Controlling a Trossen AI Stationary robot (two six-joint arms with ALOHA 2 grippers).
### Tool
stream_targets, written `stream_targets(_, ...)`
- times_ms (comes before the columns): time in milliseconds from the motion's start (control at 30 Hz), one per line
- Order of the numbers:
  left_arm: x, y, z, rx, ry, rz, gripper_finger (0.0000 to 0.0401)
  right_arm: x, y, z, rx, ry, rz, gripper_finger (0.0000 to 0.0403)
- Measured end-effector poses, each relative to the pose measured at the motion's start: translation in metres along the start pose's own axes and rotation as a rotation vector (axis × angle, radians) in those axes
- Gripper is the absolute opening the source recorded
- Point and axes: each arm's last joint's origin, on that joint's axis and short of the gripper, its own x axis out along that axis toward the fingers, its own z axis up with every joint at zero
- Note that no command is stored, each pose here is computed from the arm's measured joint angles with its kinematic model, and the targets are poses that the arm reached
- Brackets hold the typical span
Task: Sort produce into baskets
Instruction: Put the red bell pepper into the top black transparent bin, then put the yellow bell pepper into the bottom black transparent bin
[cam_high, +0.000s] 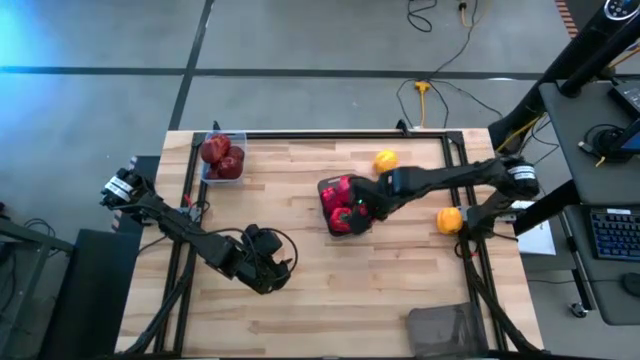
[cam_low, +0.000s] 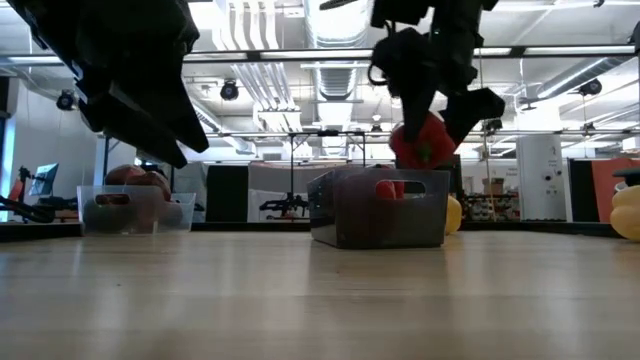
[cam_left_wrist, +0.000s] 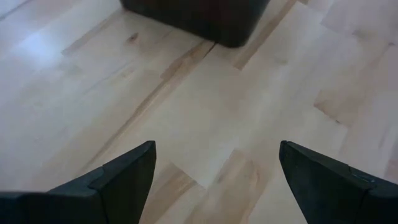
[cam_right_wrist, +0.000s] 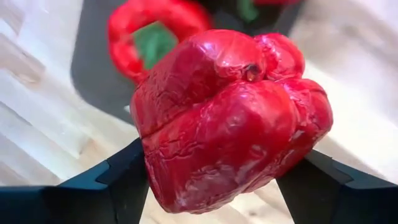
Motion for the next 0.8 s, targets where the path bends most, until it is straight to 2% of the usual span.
stream_targets(200, -0.004, -0.003, -0.005, -0.007, 0.001, -0.020, 0.0323, 0.026, 0.011, 0.001, 0.021, 0.043, -0.052, 0.0293)
stream_targets(400, -0.006, -0.005, -0.007, -0.024, 0.001, -0.029, 0.0323, 0.034, 0.015, 0.004, 0.022, 0.056, -0.074, 0.0342)
stream_targets(533, -0.007, -0.005, -0.008, -0.028, 0.001, -0.031, 0.0323, 0.023, 0.018, 0.005, 0.011, 0.047, -0.053, 0.0369)
stream_targets(700, -0.007, -0.005, -0.007, -0.029, 0.000, -0.032, 0.0323, -0.005, 0.015, 0.007, -0.001, 0.035, -0.047, 0.0373)
stream_targets(800, -0.007, -0.005, -0.007, -0.029, 0.000, -0.032, 0.0323, -0.022, 0.003, 0.016, 0.025, -0.027, -0.051, 0.0374)
